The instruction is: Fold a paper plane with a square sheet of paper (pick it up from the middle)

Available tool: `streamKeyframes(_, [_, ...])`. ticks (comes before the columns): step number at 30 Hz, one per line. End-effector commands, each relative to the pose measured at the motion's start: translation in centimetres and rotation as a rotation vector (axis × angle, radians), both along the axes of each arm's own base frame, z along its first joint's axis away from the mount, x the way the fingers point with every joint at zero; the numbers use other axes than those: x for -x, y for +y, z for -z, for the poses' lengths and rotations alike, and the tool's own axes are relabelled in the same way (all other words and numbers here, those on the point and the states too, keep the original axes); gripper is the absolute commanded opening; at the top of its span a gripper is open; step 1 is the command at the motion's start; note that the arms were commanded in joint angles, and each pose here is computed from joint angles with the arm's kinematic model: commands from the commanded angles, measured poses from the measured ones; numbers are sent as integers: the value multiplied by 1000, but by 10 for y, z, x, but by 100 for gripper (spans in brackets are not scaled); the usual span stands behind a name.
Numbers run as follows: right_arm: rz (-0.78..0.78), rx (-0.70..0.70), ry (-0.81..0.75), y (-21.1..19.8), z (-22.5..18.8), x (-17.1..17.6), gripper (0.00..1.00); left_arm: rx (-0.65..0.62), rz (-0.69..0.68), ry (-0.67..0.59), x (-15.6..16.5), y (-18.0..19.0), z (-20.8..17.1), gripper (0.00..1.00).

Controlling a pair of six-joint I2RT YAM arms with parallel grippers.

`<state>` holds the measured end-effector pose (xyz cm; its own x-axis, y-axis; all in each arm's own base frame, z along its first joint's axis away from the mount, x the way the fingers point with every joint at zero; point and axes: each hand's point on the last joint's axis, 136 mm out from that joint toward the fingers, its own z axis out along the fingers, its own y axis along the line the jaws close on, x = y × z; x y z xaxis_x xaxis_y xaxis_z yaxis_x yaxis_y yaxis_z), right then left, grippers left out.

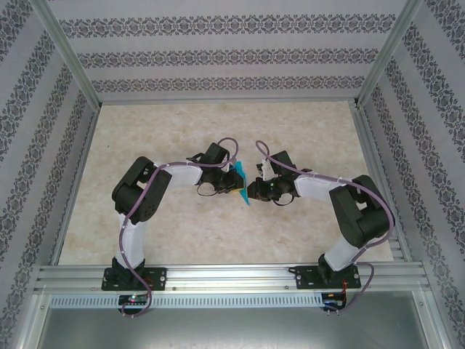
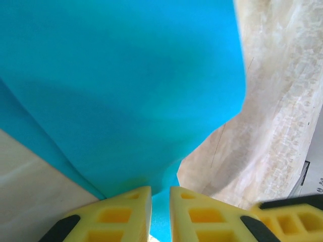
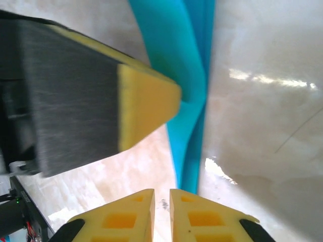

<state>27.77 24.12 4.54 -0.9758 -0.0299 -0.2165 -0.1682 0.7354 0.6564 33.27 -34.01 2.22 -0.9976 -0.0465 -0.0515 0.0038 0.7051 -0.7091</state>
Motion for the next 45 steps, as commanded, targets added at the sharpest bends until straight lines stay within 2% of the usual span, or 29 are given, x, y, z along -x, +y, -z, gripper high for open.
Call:
streamKeyframes(1, [-19, 15, -16, 5, -2, 4, 13, -120, -38, 74, 10, 16, 36, 18])
streamKeyframes(7, [-58, 22, 15, 20, 11, 1, 8, -121, -40, 73, 9, 17, 37, 16])
streamKeyframes(19, [-39, 93, 91, -1, 42, 18, 7, -139, -45, 85, 9, 18, 40, 16])
streamKeyframes(23, [-45, 94, 86, 0, 38, 15, 7, -139, -46, 86, 9, 18, 40, 16])
streamKeyframes(29, [-45, 40, 17, 12, 10, -4, 8, -138, -44, 88, 9, 18, 40, 16])
streamKeyframes(34, [-44, 60, 29, 13, 19, -9, 8, -139, -40, 90, 10, 17, 40, 16])
streamKeyframes(40, [-45, 94, 87, 7, 42, 0, 8, -143, -41, 95, 10, 18, 41, 16])
streamKeyframes(45, [-48, 125, 143, -8, 56, 25, 8, -165, -50, 105, 11, 23, 44, 16])
